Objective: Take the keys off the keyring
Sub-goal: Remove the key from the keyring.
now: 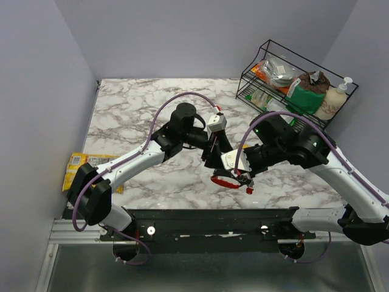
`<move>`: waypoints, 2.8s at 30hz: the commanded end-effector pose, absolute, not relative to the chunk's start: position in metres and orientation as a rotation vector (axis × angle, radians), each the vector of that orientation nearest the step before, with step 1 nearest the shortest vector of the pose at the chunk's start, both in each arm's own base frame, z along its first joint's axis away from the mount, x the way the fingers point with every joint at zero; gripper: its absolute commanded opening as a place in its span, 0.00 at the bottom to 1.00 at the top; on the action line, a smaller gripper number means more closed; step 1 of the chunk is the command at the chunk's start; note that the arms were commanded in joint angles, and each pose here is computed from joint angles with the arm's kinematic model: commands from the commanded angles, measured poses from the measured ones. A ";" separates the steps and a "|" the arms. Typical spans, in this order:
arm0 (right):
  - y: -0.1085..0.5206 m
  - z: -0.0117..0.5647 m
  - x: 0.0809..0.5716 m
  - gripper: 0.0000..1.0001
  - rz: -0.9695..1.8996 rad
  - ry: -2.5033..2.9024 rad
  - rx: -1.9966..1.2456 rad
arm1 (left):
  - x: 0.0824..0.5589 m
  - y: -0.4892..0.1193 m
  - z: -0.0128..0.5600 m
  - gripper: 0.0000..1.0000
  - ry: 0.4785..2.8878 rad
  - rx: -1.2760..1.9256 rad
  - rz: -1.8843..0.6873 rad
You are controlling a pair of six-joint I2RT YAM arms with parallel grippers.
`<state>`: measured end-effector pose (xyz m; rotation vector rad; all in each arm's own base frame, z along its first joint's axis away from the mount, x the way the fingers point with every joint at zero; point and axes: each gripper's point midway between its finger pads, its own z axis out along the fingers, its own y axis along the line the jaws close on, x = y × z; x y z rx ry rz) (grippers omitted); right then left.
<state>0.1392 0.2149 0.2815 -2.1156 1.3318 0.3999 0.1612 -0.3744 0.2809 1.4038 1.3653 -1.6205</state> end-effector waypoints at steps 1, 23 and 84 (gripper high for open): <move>0.222 0.301 0.136 0.01 0.421 1.271 -2.077 | 0.153 -0.374 0.290 0.73 1.303 1.412 -1.639; 0.228 0.321 0.138 0.01 0.425 1.227 -2.020 | 0.123 -0.377 0.297 0.59 1.238 1.486 -1.766; 0.214 0.324 0.129 0.01 0.403 1.197 -2.023 | 0.126 -0.380 0.313 0.57 1.225 1.446 -1.818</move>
